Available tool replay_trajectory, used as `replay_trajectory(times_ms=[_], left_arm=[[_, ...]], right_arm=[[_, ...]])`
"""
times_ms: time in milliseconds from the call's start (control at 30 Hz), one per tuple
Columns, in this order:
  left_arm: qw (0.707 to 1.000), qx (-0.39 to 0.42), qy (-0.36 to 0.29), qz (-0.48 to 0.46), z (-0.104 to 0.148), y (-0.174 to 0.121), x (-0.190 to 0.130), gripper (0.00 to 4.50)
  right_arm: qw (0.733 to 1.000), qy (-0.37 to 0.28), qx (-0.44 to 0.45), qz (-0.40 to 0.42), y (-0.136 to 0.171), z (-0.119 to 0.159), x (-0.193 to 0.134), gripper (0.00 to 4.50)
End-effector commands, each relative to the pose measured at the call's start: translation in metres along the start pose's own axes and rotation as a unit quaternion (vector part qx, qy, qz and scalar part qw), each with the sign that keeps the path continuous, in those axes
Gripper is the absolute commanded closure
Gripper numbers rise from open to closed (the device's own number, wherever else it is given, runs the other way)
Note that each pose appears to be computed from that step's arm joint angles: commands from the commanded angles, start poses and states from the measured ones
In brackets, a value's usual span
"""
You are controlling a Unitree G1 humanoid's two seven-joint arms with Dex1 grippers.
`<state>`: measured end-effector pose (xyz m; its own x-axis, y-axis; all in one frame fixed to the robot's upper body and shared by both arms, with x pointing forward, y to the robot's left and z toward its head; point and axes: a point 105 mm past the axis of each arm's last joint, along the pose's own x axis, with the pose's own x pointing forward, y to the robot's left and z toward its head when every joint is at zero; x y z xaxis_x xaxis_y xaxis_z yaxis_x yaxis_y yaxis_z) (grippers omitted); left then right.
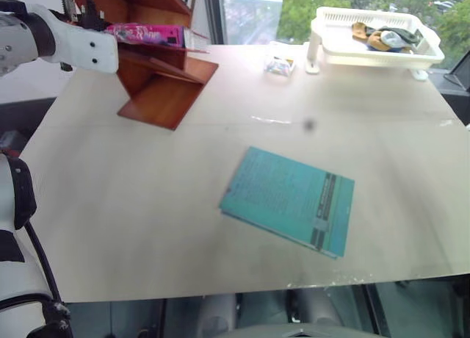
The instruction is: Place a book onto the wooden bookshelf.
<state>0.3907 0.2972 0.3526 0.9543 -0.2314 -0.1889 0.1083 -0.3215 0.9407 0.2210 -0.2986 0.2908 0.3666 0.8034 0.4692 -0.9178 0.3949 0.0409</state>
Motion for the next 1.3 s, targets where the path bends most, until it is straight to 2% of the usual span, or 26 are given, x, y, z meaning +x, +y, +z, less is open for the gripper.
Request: replay_trajectory(times_ms=[33, 167, 233, 300, 467, 500, 667, 800, 967, 1100, 1233, 1300], left_arm=[[0.999, 0.004, 0.041, 0.032, -0.017, 0.014, -0.012, 4.27], [0.998, 0.007, 0.052, 0.024, -0.020, 0.013, -0.011, 4.27], [0.998, -0.008, 0.059, 0.017, -0.023, 0.010, -0.011, 3.19], [0.998, -0.020, 0.064, 0.007, -0.025, 0.007, -0.011, 2.44], [0.997, -0.010, 0.080, -0.010, -0.031, -0.002, -0.013, 0.14], [0.996, -0.011, 0.082, -0.014, -0.032, -0.004, -0.014, 0.03], [0.995, -0.019, 0.095, -0.021, -0.040, -0.010, -0.020, 0.03], [0.997, -0.040, 0.072, -0.005, -0.036, -0.004, -0.026, 0.03], [0.991, -0.121, -0.010, 0.055, -0.024, 0.017, -0.043, 0.03], [0.973, -0.182, -0.079, 0.119, -0.017, 0.036, -0.062, 0.03], [0.957, -0.235, -0.109, 0.133, -0.020, 0.035, -0.077, 0.03], [0.937, -0.278, -0.157, 0.139, -0.013, 0.034, -0.079, 0.03]], right_arm=[[1.000, -0.002, -0.021, 0.007, 0.005, 0.008, 0.003, 0.00], [1.000, 0.000, -0.023, 0.005, 0.004, 0.008, 0.003, 0.00], [1.000, -0.001, -0.024, 0.004, 0.004, 0.008, 0.003, 0.00], [1.000, -0.006, -0.025, 0.007, 0.005, 0.011, 0.004, 0.00], [1.000, -0.011, -0.026, 0.013, 0.006, 0.013, 0.006, 0.00], [1.000, -0.010, -0.025, 0.013, 0.006, 0.013, 0.006, 0.00], [1.000, -0.008, -0.024, 0.012, 0.002, 0.012, 0.008, 0.00], [1.000, -0.006, -0.022, 0.012, 0.001, 0.011, 0.008, 0.00], [1.000, -0.003, -0.025, 0.007, 0.003, 0.012, 0.006, 0.00], [1.000, 0.008, -0.027, -0.006, 0.003, 0.011, 0.001, 0.00], [0.999, 0.012, -0.030, -0.010, 0.002, 0.015, -0.001, 0.00], [0.999, 0.013, -0.033, -0.009, 0.000, 0.017, 0.000, 0.00]])
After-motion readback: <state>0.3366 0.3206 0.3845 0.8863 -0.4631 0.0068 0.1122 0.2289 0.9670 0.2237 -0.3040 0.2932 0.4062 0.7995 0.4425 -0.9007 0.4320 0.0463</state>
